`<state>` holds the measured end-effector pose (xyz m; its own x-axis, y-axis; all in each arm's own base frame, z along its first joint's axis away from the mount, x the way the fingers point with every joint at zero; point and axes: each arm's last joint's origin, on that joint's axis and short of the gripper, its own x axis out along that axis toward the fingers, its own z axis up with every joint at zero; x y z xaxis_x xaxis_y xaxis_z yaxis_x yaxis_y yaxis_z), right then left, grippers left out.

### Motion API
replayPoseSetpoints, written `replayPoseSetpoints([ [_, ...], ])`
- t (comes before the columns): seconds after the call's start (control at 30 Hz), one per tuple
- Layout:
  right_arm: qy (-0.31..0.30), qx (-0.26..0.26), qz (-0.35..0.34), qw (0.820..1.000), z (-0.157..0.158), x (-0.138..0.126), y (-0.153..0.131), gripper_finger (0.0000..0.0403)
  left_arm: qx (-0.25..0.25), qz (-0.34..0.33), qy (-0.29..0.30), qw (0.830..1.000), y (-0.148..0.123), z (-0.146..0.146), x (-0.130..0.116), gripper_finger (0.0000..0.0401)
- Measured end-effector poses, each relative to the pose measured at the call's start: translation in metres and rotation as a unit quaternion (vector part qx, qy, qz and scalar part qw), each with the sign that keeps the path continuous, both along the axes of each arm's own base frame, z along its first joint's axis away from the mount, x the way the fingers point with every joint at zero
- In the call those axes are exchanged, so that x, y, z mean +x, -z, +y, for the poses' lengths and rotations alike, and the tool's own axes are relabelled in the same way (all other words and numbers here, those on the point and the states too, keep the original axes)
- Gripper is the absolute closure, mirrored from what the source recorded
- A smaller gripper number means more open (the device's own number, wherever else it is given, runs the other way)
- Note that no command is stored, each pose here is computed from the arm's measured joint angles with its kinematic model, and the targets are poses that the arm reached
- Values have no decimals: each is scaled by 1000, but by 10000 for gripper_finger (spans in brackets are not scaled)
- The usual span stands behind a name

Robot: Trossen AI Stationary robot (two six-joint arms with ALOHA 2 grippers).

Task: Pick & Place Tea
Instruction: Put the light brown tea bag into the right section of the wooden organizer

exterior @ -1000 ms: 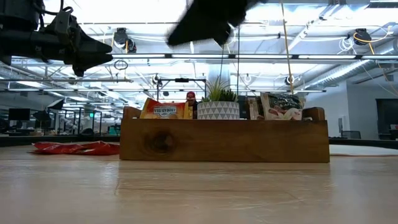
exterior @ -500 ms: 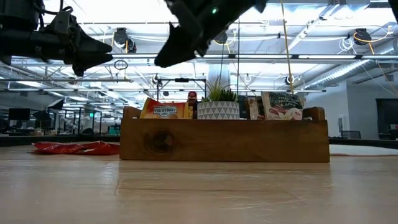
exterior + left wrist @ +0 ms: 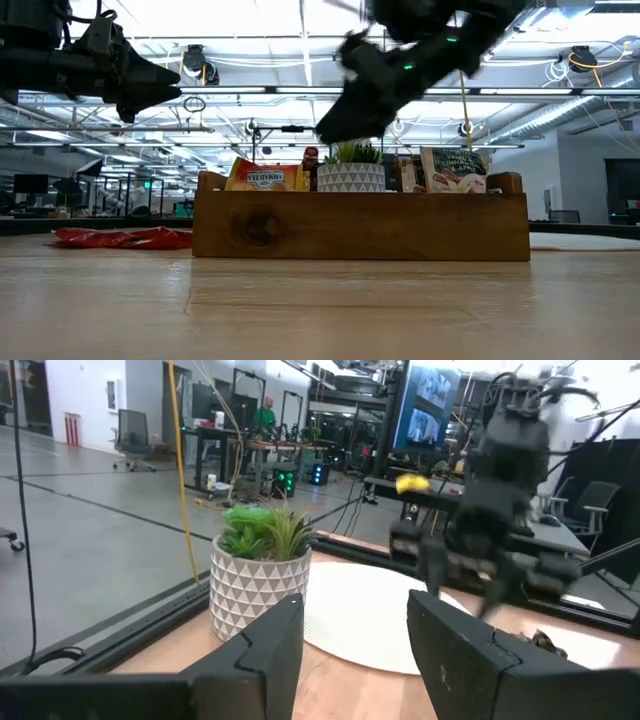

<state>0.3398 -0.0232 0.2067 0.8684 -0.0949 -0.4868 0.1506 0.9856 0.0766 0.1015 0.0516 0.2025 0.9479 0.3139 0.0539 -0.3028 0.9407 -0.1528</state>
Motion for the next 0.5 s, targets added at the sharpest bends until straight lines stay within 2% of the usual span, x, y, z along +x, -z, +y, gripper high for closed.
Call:
replayPoseSetpoints([
  [0.13,9,-6,-121,993,4,-45,3,247,-4,-3,0,1000,0,0,0,219],
  [0.27,42,-34,-208,977,6,-87,7,249,-36,-20,4,999,-1,0,0,219],
  [0.43,60,-46,-235,969,7,-121,19,251,-40,-23,5,999,-2,0,0,219],
  [0.5,59,-51,-244,967,7,-129,21,252,-41,-21,26,999,-2,-1,0,219],
])
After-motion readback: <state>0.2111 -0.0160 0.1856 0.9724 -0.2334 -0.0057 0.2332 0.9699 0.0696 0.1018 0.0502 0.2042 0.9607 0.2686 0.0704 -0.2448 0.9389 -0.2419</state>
